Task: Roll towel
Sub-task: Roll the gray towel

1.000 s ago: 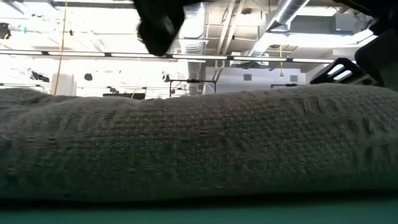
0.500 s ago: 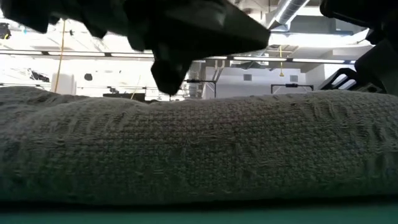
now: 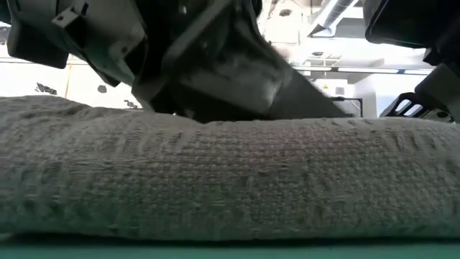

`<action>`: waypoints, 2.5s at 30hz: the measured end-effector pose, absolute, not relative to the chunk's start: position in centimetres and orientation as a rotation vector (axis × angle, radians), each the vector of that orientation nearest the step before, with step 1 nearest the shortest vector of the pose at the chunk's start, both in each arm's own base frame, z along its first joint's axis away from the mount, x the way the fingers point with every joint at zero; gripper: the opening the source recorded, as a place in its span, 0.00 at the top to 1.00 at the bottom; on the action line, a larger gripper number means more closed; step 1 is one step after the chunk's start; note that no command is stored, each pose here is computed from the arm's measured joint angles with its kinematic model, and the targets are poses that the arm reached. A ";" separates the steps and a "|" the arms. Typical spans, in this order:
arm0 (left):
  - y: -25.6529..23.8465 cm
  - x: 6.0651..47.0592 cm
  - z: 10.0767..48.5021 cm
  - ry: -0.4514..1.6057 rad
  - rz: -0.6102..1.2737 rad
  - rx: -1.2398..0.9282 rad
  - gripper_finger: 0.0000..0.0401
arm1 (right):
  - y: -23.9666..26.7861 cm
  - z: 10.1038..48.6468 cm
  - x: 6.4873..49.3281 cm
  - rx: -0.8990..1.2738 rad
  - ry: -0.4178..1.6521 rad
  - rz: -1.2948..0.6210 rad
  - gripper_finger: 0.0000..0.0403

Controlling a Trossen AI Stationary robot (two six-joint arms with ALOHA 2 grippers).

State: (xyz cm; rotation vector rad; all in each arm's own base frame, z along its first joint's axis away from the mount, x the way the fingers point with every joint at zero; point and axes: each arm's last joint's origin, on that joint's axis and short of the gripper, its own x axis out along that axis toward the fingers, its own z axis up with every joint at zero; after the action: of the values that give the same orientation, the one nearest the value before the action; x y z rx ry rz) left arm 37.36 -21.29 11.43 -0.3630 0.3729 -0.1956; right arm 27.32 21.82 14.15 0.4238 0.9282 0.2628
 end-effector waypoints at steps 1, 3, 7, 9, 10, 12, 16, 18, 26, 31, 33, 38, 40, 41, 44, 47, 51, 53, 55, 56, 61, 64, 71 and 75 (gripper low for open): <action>-21.3 37.4 11.3 0.395 -0.187 -0.368 1.00 | 21.8 14.2 27.3 0.431 0.931 0.260 0.92; -21.3 37.4 11.1 0.428 -0.172 -0.378 1.00 | 21.7 14.5 27.2 0.435 0.929 0.259 0.92; -21.2 37.3 10.9 0.450 -0.165 -0.397 1.00 | 21.5 14.9 27.2 0.445 0.926 0.252 0.92; -21.3 37.3 10.9 0.461 -0.165 -0.411 1.00 | 21.2 14.9 27.0 0.469 0.939 0.232 0.92; -21.3 37.2 10.8 0.472 -0.162 -0.416 1.00 | 21.0 14.8 26.8 0.478 0.954 0.215 0.92; -21.4 37.1 10.7 0.485 -0.158 -0.429 1.00 | 20.5 14.4 26.5 0.500 0.967 0.191 0.92; -21.7 36.9 10.6 0.492 -0.159 -0.435 1.00 | 19.4 13.4 26.3 0.556 0.997 0.155 0.92; -21.8 36.9 10.6 0.491 -0.160 -0.439 1.00 | 19.1 13.2 26.4 0.562 1.005 0.149 0.92; -21.8 36.8 10.6 0.502 -0.181 -0.430 1.00 | 17.9 13.2 27.3 0.617 1.021 0.172 0.92; -21.7 36.8 11.8 0.469 -0.183 -0.371 1.00 | 16.7 13.1 28.1 0.657 1.056 0.189 0.92; -21.5 36.6 13.2 0.452 -0.164 -0.338 1.00 | 16.1 13.1 28.4 0.665 1.065 0.201 0.92; -20.7 35.7 16.1 0.463 -0.090 -0.259 1.00 | 15.1 13.2 29.0 0.721 1.082 0.252 0.92; -20.4 35.4 16.5 0.487 -0.057 -0.235 1.00 | 14.9 13.4 29.2 0.743 1.083 0.275 0.92; -20.2 35.5 16.4 0.493 -0.045 -0.231 1.00 | 14.9 13.4 29.2 0.748 1.084 0.281 0.92; -19.9 36.0 15.7 0.499 -0.052 -0.247 1.00 | 15.0 13.7 29.1 0.755 1.082 0.290 0.92; -19.8 36.8 13.6 0.506 -0.088 -0.278 1.00 | 15.0 14.2 29.0 0.763 1.070 0.298 0.92; -19.8 37.2 11.5 0.550 -0.111 -0.320 1.00 | 14.9 14.7 28.9 0.770 1.061 0.303 0.92; -19.8 37.2 11.3 0.559 -0.109 -0.334 1.00 | 14.7 14.7 29.0 0.772 1.065 0.293 0.92; -19.8 37.1 11.2 0.571 -0.111 -0.345 1.00 | 14.4 14.5 29.0 0.772 1.079 0.275 0.92; -19.8 37.1 11.2 0.576 -0.115 -0.347 1.00 | 14.2 14.4 29.0 0.774 1.080 0.267 0.92; -19.8 37.0 11.0 0.608 -0.128 -0.377 1.00 | 12.7 13.5 28.9 0.801 1.062 0.242 0.92; -19.8 36.9 10.9 0.627 -0.119 -0.380 1.00 | 11.9 12.9 28.7 0.812 1.062 0.216 0.92; -19.4 37.0 11.7 0.590 -0.075 -0.325 1.00 | 10.0 11.9 28.3 0.835 1.071 0.149 0.92; -18.7 36.8 13.5 0.546 0.000 -0.267 1.00 | 9.5 11.5 28.0 0.826 1.075 0.119 0.92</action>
State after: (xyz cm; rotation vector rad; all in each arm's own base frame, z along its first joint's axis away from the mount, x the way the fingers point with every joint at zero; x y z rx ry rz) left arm 36.82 -18.74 13.49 -0.2669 0.5461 -0.0004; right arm 28.00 9.51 11.47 0.8259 1.0748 0.1192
